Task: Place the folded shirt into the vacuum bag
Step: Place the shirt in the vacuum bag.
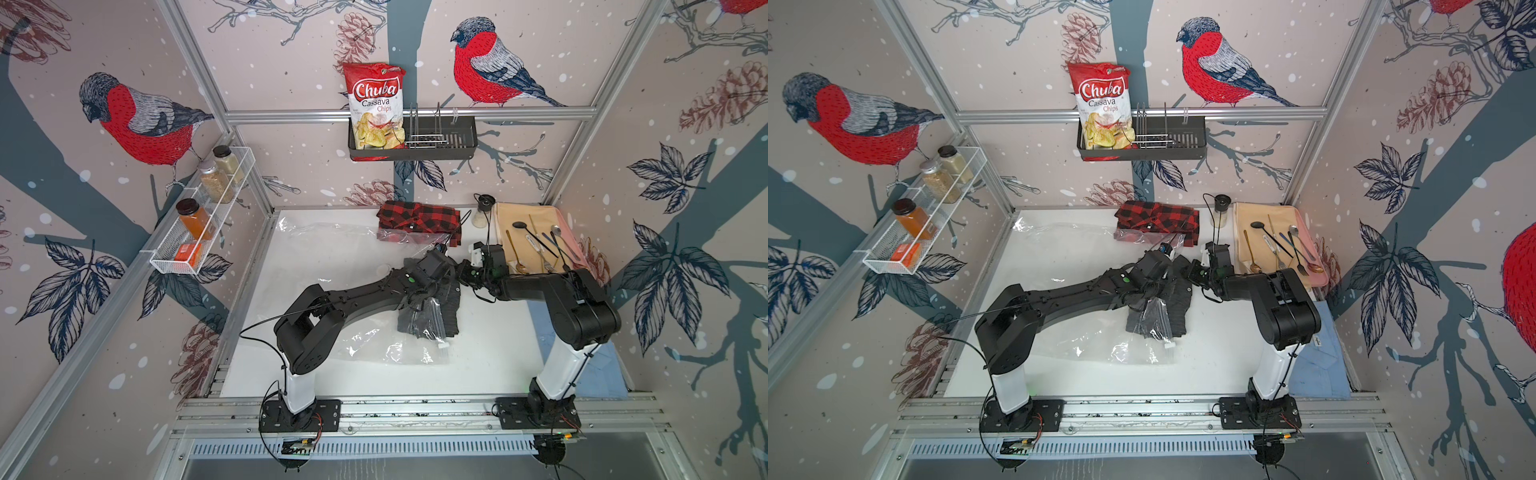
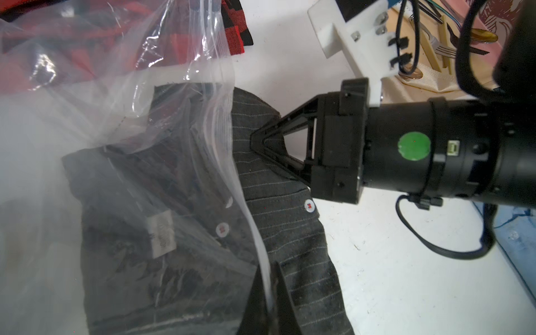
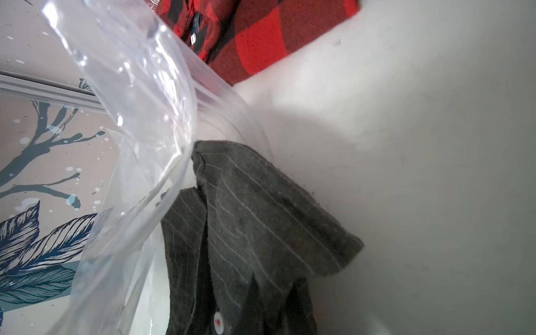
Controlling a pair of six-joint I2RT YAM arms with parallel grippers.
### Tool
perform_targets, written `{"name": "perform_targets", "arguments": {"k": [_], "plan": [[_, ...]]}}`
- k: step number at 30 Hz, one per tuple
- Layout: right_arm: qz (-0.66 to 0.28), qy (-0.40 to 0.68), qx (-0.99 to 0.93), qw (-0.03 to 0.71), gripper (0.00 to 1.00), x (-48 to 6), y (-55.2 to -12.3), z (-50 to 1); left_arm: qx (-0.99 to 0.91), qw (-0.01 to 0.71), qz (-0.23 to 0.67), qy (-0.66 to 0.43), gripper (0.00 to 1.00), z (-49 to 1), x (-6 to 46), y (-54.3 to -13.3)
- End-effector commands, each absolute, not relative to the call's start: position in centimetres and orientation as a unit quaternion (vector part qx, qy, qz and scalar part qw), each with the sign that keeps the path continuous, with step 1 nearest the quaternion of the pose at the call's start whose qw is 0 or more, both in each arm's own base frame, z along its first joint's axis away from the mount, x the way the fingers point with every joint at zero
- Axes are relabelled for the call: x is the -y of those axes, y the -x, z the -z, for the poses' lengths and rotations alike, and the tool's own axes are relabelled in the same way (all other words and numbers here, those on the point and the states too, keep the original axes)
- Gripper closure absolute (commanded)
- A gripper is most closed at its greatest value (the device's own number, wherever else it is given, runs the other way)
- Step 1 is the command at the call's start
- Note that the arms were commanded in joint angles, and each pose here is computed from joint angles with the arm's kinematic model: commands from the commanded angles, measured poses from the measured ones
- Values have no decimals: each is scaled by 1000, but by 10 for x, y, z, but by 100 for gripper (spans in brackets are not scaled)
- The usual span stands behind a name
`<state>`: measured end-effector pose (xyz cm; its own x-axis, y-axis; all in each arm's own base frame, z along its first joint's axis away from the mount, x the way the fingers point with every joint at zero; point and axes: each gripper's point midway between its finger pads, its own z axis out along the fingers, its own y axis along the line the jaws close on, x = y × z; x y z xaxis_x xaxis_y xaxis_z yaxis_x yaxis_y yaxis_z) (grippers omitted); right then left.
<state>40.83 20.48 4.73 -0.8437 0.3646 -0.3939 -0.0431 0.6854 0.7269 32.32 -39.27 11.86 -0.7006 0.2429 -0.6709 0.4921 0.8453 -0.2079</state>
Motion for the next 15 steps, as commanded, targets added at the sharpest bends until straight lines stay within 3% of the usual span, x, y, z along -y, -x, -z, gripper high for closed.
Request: {"name": "perform_targets", "arguments": {"k": [1, 15], "plan": [[-400, -92, -867, 283, 92, -211, -423, -61, -895, 342, 205, -202, 100, -125, 398, -326], [-462, 30, -853, 243, 91, -257, -364, -83, -887, 363, 212, -191, 100, -128, 393, -341]]}}
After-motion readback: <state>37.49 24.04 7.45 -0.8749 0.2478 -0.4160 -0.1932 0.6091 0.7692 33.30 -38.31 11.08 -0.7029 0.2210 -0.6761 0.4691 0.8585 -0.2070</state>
